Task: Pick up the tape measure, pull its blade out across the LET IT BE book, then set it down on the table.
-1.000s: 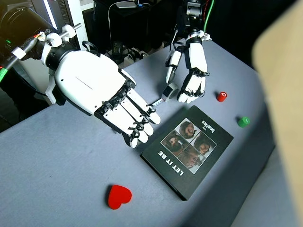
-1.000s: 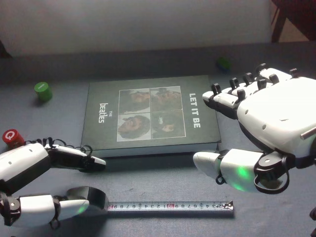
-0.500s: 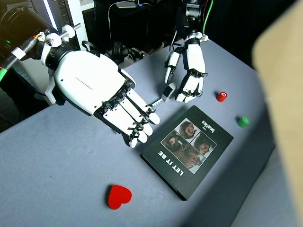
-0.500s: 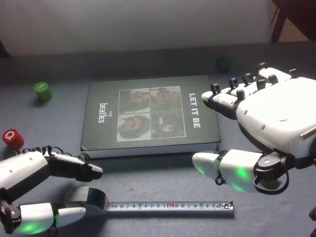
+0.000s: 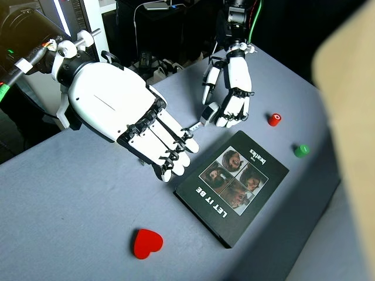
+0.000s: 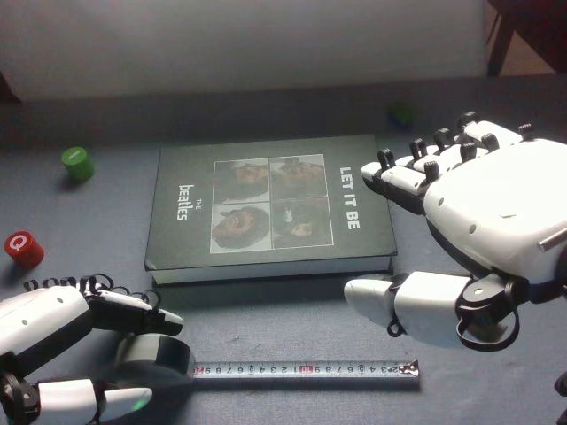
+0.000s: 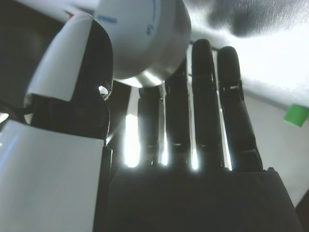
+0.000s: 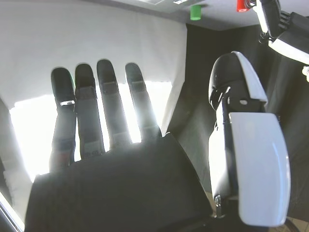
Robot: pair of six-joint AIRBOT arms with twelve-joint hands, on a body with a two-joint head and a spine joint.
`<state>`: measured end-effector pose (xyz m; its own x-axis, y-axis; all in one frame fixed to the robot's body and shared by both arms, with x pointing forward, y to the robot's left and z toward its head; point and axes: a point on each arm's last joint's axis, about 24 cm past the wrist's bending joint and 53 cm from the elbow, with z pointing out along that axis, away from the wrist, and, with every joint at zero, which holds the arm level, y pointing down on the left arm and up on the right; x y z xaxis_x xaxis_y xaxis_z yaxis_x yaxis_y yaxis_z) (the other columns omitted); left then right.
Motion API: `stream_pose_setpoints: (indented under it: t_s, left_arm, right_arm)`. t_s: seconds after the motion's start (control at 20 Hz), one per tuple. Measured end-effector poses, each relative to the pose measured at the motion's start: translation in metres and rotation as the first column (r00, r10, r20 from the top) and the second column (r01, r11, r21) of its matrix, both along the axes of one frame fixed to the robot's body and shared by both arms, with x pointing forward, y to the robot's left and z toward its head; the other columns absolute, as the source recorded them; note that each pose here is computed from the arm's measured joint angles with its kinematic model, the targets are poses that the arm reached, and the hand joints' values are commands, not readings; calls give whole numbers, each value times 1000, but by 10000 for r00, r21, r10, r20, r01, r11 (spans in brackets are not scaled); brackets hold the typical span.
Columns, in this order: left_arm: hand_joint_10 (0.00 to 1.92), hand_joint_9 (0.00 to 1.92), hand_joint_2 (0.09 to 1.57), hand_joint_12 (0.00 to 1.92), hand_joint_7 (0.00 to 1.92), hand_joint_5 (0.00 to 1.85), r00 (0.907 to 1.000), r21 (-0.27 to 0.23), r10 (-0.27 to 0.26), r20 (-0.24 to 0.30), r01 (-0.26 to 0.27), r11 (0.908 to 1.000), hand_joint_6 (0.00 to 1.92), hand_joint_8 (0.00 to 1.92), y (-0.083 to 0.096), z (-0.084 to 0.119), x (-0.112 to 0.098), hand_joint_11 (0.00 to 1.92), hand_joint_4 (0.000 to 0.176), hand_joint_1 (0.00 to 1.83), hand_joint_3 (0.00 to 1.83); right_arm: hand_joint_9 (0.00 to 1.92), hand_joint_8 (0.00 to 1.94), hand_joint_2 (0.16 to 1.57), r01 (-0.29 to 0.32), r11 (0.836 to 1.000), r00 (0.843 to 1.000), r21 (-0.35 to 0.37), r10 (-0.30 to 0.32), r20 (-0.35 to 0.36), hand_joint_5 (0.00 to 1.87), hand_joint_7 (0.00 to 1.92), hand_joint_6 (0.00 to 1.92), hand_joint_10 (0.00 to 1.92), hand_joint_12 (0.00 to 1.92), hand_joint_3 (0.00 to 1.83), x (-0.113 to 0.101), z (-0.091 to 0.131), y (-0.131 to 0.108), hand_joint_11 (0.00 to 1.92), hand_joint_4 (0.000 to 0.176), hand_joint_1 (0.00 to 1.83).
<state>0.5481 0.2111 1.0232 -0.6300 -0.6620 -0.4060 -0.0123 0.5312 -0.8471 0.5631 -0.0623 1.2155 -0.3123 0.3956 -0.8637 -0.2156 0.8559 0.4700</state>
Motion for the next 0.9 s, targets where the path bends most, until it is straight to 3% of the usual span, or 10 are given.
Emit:
stream_pose_setpoints:
  t_s: [0.25,0.3,0.35,0.4,0.45,0.5,0.6,0.9]
  left_arm:
    - [9,628,1108,919,735,710,9999,70,-143,-44,144,9999,6,8,-8,-6,-7,268,0,948,1]
    - [23,790,1150,913,853,843,9998,129,-198,7,198,9997,16,9,-9,-6,-7,487,0,1031,1]
    - [32,900,1166,871,942,860,9997,131,-224,112,223,9997,912,18,-10,-5,-7,614,0,1108,0]
    - [1034,885,1158,917,929,798,9996,101,-209,193,207,9997,1070,844,-10,-3,-6,732,0,1310,0]
    - [1270,879,1166,993,862,783,9992,97,-216,323,213,9997,1041,1146,-10,0,-5,833,0,1350,2]
    - [1339,888,1173,1065,814,799,9991,74,-223,362,220,9997,978,1270,-10,1,-5,916,0,1360,0]
    - [1371,901,1167,1164,798,843,9994,94,-214,266,212,9997,912,1295,-11,-2,-6,976,0,1364,0]
    - [1346,905,1162,1161,827,824,9999,-64,-126,15,127,9999,944,1257,-15,-4,-5,934,0,1366,0]
  right_arm:
    - [278,7,1117,-11,10000,10000,1,11,-3,179,268,0,13,963,1,0,0,0,34,55,102]
    - [292,12,1118,-30,10000,10000,2,30,-3,198,288,7,16,963,1,0,0,1,30,54,101]
    - [289,11,1118,-26,10000,10000,3,26,-6,201,289,7,13,961,1,0,0,1,25,53,101]
    - [292,11,1118,-21,10000,10000,3,21,-9,199,292,6,13,964,1,0,0,0,30,53,100]
    - [277,7,1118,-33,10000,10000,4,33,-8,200,290,4,5,938,1,0,0,1,5,54,100]
    - [264,2,1121,-29,10000,10000,4,29,-11,194,274,1,1,915,1,0,0,1,0,54,92]
    - [227,0,1121,-59,10000,10000,7,59,-14,168,248,0,0,911,1,-1,0,1,0,56,91]
    - [258,9,1137,-104,9999,9999,14,104,-18,174,260,6,9,932,4,-1,0,2,8,55,79]
